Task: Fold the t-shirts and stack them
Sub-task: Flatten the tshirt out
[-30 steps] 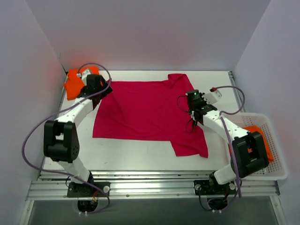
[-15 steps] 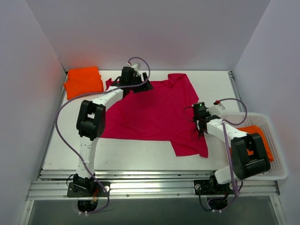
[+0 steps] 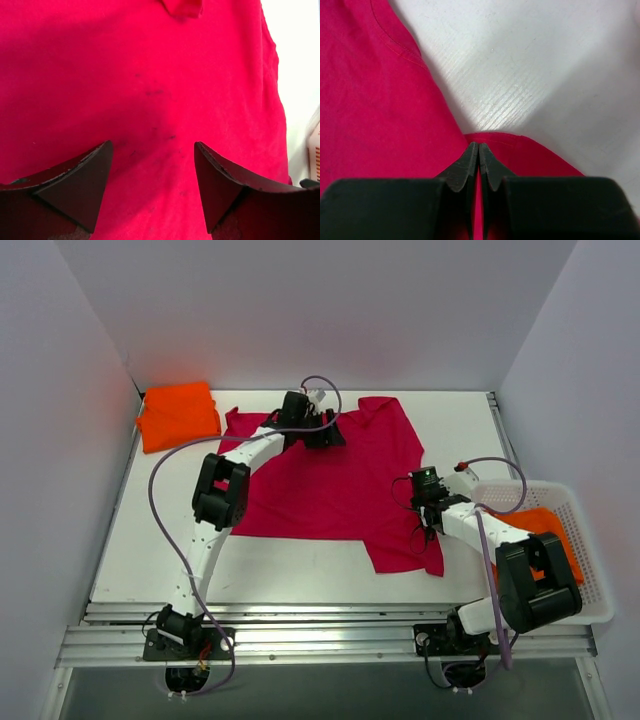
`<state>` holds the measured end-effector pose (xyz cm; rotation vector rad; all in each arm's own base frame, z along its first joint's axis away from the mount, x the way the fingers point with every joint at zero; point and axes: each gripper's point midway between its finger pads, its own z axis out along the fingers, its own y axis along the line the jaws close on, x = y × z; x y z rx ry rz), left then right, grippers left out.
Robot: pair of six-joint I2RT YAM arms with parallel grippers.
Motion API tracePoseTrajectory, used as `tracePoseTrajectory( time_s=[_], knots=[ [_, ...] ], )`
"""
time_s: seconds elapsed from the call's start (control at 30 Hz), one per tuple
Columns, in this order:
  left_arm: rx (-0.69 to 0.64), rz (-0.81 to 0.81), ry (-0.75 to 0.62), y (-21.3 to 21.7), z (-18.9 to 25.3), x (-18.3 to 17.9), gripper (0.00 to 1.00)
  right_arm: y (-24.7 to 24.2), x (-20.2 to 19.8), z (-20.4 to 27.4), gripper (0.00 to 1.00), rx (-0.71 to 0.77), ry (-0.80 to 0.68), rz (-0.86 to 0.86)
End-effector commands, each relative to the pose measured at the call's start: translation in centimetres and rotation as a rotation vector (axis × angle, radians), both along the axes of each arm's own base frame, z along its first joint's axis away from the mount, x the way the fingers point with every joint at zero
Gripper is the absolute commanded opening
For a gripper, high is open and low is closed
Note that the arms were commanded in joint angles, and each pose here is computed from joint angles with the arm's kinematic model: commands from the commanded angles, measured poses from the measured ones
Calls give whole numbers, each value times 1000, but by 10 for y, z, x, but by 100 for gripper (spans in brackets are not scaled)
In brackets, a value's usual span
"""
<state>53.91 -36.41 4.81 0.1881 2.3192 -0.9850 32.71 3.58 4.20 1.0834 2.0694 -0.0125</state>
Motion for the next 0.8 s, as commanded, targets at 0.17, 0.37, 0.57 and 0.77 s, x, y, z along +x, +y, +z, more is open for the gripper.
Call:
tracePoseTrajectory(
  time_s=[0.17, 0.37, 0.57, 0.77],
  knots=[
    [281, 243, 48, 93, -37, 34, 75, -6, -1, -1, 0, -28, 0, -13],
    [339, 463, 93, 195, -42, 58, 72, -6, -1, -3, 27, -28, 1, -9],
    [320, 459, 88, 208, -37, 64, 72, 1, 7, -6, 28, 2, -21, 5],
    [282, 377, 78, 180, -42, 60, 71, 36, 52, 6, 19, 110, -135, 99]
  ],
)
